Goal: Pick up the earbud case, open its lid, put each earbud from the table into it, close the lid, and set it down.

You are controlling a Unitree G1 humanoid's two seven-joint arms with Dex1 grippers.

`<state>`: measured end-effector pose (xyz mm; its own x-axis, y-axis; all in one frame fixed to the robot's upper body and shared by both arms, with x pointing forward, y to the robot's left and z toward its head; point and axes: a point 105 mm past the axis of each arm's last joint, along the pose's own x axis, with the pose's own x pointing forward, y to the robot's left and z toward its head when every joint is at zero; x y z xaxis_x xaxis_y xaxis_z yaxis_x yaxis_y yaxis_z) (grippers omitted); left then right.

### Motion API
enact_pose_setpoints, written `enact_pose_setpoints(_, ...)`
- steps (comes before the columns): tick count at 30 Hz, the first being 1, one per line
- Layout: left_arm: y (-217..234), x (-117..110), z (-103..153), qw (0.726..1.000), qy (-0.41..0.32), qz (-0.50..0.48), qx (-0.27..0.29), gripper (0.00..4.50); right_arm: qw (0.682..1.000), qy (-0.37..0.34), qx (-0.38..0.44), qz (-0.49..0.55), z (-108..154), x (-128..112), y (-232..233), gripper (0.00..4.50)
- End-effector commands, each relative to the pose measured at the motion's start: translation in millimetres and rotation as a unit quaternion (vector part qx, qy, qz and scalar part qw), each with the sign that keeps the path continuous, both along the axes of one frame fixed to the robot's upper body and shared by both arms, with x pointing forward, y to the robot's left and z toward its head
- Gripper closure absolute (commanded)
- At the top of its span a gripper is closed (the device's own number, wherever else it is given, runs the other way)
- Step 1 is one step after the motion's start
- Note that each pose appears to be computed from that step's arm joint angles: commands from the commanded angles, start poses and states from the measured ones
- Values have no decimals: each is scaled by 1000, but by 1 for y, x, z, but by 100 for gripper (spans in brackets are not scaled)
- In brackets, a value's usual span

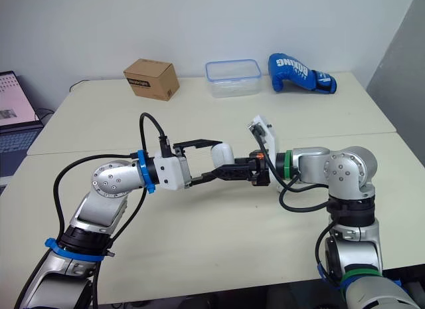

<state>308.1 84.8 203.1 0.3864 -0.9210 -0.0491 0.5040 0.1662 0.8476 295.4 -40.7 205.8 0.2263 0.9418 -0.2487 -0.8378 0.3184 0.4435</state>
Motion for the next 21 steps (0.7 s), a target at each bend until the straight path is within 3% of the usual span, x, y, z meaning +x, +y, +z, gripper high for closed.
enact_pose_setpoints(1, -2, -4, 6, 1000, -16, -11, -1, 175, 999, -29, 19, 12, 18, -4, 2, 161)
enact_pose_setpoints(4, -2, -4, 6, 1000, -16, -11, -1, 175, 999, -30, 19, 10, 18, -3, 2, 161)
enact_pose_setpoints(6, -2, -4, 5, 1000, -16, -12, 0, 175, 999, -31, 21, 8, 19, -3, 2, 198)
enact_pose_setpoints(12, -2, -6, 4, 1000, -15, -15, 1, 175, 999, -31, 22, 6, 19, -2, 2, 377)
enact_pose_setpoints(21, -2, -6, 2, 1000, 6, -16, 4, 175, 999, -25, 17, 12, 18, -5, 2, 375)
